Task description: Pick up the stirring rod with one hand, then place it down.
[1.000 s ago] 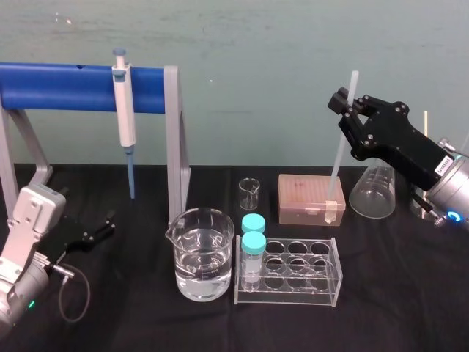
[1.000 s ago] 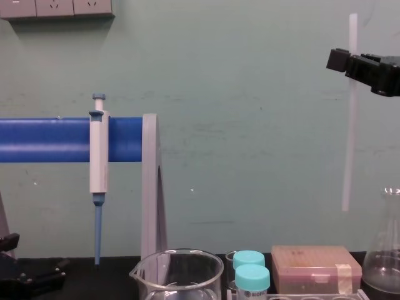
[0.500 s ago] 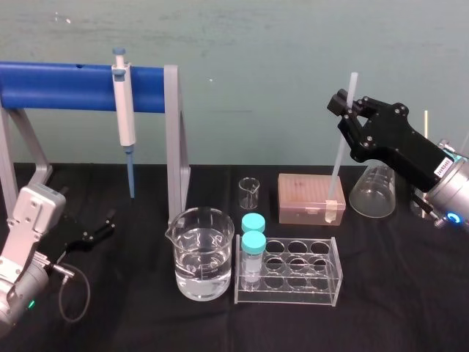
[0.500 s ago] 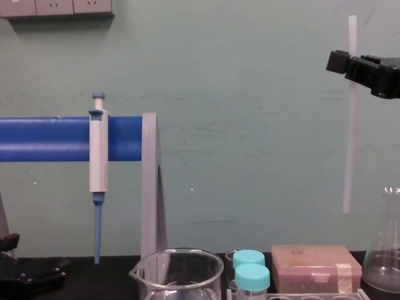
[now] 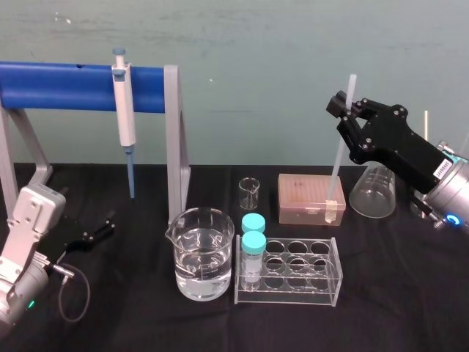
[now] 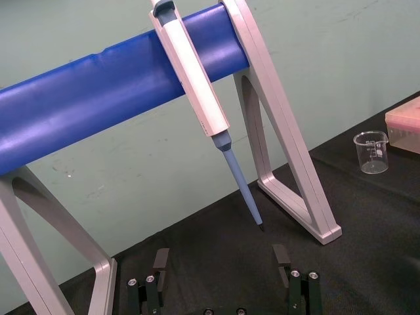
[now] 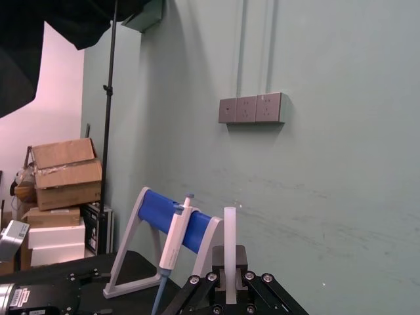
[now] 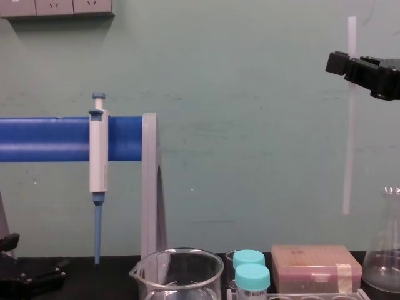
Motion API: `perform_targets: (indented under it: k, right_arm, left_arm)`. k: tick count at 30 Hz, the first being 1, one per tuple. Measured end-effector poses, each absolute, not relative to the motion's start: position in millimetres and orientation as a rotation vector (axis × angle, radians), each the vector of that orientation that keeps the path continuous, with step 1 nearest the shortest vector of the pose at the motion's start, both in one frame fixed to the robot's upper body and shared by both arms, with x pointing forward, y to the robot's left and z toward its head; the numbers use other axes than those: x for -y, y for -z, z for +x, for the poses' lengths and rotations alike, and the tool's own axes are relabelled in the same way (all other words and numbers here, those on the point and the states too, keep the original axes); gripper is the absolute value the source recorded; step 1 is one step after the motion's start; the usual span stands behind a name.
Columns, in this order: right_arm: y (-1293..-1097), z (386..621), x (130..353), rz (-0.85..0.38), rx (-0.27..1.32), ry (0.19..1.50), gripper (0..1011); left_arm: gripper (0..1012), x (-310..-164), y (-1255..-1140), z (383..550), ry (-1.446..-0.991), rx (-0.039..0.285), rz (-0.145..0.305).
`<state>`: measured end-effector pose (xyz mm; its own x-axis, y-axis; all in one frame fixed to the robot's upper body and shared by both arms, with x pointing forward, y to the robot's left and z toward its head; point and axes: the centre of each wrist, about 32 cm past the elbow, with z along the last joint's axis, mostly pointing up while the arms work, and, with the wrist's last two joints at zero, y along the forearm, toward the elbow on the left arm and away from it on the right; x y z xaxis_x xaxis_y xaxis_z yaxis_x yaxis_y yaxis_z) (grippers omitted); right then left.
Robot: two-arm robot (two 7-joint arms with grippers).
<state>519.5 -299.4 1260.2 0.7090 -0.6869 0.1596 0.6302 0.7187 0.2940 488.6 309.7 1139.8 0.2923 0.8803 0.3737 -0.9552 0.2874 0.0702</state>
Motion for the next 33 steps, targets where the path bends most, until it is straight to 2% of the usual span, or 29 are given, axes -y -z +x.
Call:
perform_targets:
  k: [33]
  right_arm:
    - [-1260.0, 515.4, 301.7, 0.226, 0.264, 0.733, 73]
  left_arm:
    - [1000, -309.6, -1139.8, 488.6, -1.248, 0.285, 0.304]
